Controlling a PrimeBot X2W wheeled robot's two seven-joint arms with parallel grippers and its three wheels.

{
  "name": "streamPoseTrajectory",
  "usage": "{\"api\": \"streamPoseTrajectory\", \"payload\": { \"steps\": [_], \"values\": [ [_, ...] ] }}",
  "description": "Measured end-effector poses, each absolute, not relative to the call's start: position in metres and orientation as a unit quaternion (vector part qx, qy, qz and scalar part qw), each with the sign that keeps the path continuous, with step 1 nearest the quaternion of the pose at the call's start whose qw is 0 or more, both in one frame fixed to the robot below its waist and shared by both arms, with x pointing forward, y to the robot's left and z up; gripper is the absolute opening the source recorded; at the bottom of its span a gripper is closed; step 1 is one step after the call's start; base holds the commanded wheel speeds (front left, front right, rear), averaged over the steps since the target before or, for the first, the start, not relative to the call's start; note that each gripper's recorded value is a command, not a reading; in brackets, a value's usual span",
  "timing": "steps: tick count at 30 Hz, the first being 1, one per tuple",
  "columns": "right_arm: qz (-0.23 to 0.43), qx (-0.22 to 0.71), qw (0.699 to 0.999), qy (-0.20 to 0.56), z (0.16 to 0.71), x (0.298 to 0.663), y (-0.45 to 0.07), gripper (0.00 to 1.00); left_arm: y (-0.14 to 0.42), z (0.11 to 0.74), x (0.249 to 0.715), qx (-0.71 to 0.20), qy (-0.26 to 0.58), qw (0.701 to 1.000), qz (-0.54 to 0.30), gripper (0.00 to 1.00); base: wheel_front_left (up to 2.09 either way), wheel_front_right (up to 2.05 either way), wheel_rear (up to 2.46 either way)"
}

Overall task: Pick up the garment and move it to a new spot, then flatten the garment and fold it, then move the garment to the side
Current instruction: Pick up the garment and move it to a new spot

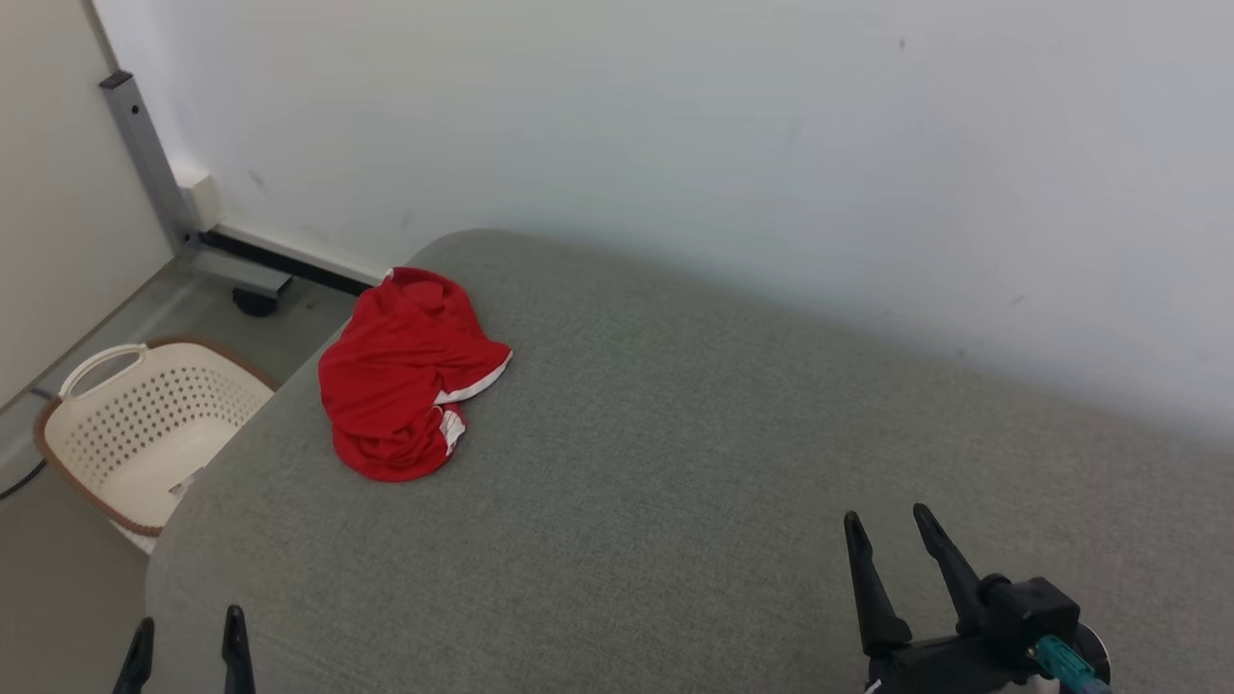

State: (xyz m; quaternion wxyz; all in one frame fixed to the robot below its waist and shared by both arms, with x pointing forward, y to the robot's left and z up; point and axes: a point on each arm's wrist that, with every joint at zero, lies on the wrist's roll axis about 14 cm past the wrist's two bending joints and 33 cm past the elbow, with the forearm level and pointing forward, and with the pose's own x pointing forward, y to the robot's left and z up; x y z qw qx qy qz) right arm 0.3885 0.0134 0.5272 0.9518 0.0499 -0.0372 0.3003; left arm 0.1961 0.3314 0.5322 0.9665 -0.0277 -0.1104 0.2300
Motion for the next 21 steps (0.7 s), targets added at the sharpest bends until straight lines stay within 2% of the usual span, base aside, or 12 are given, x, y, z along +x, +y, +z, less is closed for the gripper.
{"api": "streamPoseTrajectory", "payload": {
  "steps": [10, 21],
  "values": [
    [0.366, 0.052, 0.929, -0.006, 0.507, 0.398, 0.067, 1.00, 0.346, 0.520, 0.169, -0.026, -0.081, 0.951, 0.297, 1.00, -0.03, -0.03, -0.03],
    [0.373, 0.052, 0.927, -0.001, 0.502, 0.398, 0.072, 1.00, 0.339, 0.514, 0.171, -0.032, -0.070, 0.953, 0.292, 1.00, -0.02, -0.02, -0.02]
  ]
}}
